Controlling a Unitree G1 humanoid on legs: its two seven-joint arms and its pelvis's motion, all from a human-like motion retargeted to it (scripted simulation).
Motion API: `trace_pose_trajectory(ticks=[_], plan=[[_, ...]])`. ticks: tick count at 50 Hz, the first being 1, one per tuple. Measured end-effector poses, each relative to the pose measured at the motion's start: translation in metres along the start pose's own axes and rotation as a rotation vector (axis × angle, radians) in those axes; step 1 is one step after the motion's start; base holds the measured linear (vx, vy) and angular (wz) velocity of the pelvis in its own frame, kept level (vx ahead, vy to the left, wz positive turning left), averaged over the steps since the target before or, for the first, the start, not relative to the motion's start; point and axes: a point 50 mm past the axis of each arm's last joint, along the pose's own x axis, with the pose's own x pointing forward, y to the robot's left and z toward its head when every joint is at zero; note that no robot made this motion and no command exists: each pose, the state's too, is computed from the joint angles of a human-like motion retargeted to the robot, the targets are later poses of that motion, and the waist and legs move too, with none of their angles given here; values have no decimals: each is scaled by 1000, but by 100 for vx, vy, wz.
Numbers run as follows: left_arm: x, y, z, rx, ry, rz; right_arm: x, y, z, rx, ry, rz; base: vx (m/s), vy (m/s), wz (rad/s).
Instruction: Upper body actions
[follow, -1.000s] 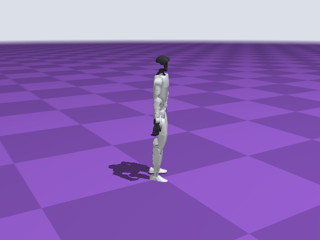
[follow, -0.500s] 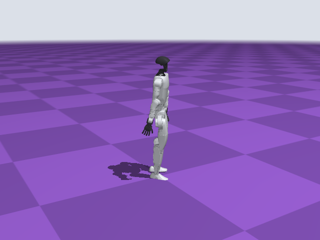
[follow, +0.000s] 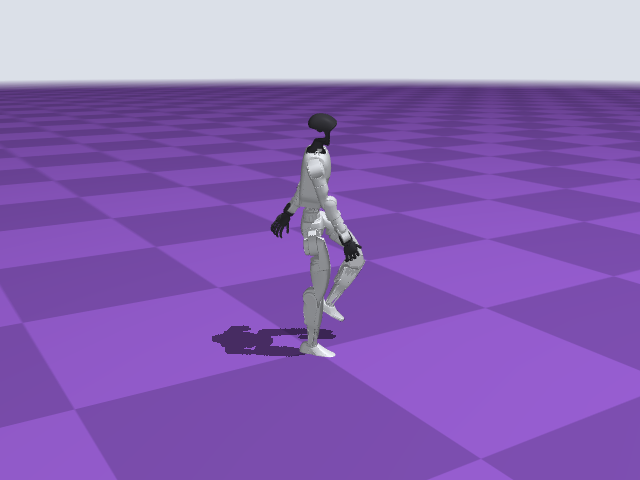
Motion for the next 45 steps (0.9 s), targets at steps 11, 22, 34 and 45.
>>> trace_pose_trajectory(ticks=[11,22,34,45], plan=[[-14,-19,59,-51,-248,-10,-16,32,-112,97,322,38,8,8,24],[-41,-17,113,146,-424,106,-31,44,-153,155,435,17,0,18,14],[-58,13,126,206,-429,278,-25,28,-137,-245,355,-7,-5,16,-14],[-66,-48,148,305,-512,327,-59,35,-206,-68,561,-164,-12,17,-3]])
